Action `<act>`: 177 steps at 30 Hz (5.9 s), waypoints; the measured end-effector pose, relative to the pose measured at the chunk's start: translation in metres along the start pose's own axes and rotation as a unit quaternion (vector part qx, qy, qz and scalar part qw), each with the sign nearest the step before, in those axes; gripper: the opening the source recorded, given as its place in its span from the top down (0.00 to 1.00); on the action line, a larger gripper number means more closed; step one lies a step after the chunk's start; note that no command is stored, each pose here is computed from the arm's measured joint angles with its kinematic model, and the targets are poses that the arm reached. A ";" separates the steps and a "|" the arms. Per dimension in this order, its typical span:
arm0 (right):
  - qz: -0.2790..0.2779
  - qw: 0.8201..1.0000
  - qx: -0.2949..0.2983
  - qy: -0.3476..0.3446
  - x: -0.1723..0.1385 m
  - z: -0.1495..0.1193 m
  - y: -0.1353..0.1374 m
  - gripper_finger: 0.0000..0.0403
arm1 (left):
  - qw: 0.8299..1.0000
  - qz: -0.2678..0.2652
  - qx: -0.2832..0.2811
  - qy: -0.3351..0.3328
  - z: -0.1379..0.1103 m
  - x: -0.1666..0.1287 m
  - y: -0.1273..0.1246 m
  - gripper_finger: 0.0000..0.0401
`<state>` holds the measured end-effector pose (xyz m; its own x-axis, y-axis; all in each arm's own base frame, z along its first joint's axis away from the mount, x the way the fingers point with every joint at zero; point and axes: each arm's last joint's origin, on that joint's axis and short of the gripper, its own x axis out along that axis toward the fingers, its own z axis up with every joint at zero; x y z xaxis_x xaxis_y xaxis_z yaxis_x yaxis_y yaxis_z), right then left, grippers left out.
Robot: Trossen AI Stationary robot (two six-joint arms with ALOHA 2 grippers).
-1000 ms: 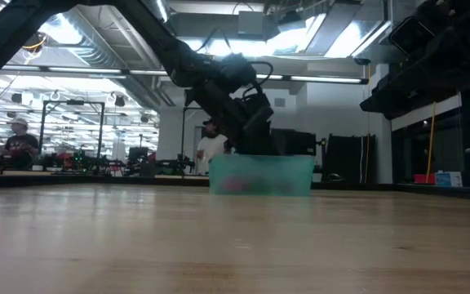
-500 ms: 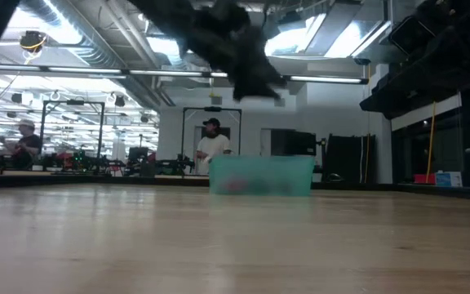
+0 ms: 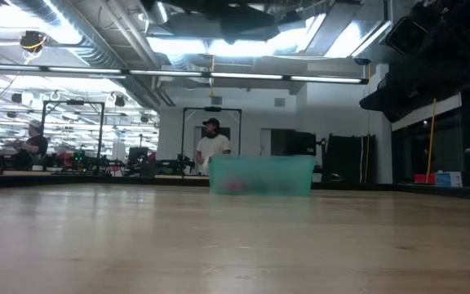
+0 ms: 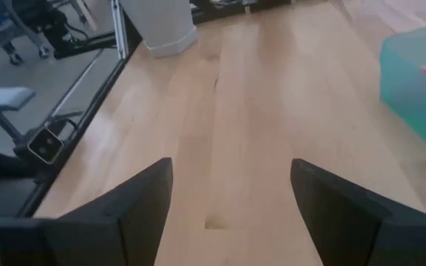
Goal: Pick and placing Produce into tupperware
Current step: Return to Home Position
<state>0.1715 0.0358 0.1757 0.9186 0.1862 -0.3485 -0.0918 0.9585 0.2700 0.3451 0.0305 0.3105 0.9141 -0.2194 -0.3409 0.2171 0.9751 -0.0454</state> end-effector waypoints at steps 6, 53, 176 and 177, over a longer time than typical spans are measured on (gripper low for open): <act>0.019 1.000 0.009 0.005 0.000 0.000 0.001 0.32 | 1.000 -0.005 -0.009 -0.029 -0.028 -0.037 -0.021 0.46; 0.122 0.969 -0.124 -0.174 -0.099 0.010 0.008 0.32 | 0.982 -0.077 0.003 -0.174 -0.193 -0.152 -0.086 0.46; -0.060 0.980 -0.076 -0.173 -0.066 -0.031 -0.030 0.32 | 0.981 0.104 -0.059 -0.150 -0.218 -0.159 -0.045 0.45; -0.060 0.980 -0.076 -0.173 -0.066 -0.031 -0.030 0.32 | 0.981 0.104 -0.059 -0.149 -0.218 -0.159 -0.045 0.45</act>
<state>0.1012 0.0010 0.1627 0.9993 0.0107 -0.0368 -0.0069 0.9950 0.1000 0.1153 0.0289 0.1618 0.9979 0.0027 -0.0644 -0.0104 0.9929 -0.1184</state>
